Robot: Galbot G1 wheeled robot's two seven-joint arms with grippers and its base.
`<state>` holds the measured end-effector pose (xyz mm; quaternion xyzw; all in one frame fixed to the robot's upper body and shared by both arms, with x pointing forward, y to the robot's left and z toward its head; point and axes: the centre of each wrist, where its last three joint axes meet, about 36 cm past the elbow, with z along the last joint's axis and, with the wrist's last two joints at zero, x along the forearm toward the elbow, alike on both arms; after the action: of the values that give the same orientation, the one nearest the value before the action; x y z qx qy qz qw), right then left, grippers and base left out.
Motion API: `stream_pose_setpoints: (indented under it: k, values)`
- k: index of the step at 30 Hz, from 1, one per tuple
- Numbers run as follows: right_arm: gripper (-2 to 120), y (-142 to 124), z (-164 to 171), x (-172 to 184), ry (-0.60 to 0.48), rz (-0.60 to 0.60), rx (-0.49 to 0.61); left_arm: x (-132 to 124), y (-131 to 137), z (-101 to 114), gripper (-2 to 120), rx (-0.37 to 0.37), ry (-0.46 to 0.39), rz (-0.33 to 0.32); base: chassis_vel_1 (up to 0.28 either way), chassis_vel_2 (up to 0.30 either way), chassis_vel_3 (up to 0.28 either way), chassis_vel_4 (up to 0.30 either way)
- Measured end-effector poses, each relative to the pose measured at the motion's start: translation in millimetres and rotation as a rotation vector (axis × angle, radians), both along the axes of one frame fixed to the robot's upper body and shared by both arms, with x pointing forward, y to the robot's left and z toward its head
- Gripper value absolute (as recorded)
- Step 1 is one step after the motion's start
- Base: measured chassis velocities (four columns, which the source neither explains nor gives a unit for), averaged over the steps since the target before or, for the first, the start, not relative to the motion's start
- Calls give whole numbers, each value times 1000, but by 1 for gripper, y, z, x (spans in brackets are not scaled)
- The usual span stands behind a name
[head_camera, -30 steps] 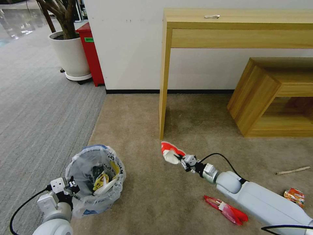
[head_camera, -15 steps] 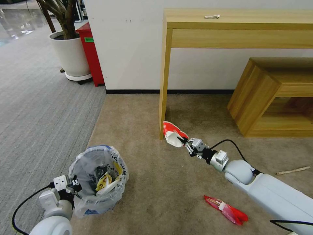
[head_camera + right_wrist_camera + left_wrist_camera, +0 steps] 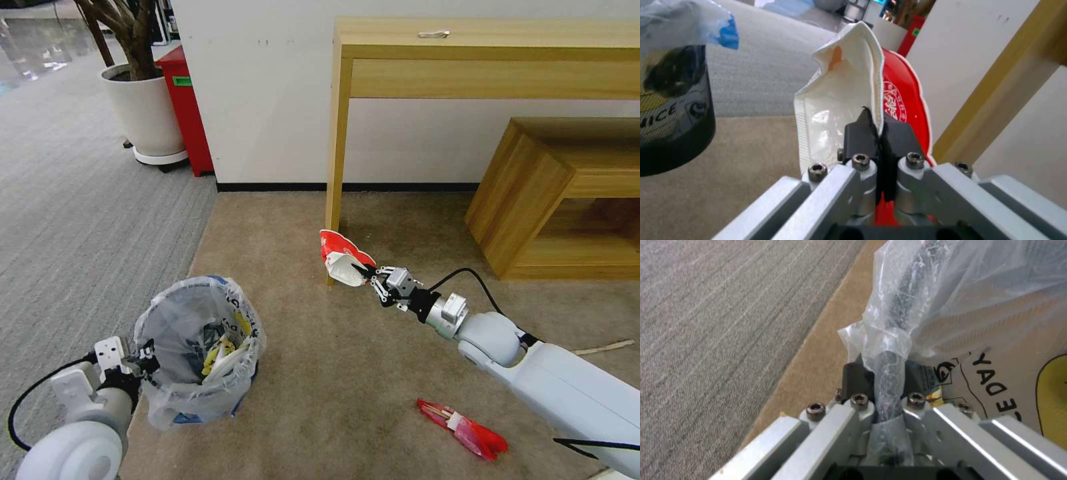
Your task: Pick up the trash bin and place the garbage on the floor into it.
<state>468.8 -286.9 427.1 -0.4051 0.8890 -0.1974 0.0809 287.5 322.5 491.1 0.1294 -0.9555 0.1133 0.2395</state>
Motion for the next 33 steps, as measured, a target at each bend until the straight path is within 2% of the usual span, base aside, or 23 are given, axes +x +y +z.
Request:
stream_pose_setpoints:
  k: [8, 18, 26, 33]
  values:
    - [0, 2, 15, -4, -23, 15, 17, 9, 7, 16, 0, -10, 13, -29, 0, 0, 0, 0]
    - [0, 14, 32, -6, -64, 62, 66, 21, 13, 14, 0, -21, 59, -55, 0, 0, 0, 0]
    - [0, 44, 48, -2, -95, 143, 124, 30, 17, 4, 0, -19, 101, -67, 0, 0, 0, 0]
    - [0, 87, 55, 0, -98, 254, 176, 32, 15, 0, 0, -21, 113, -82, 0, 0, 0, 0]
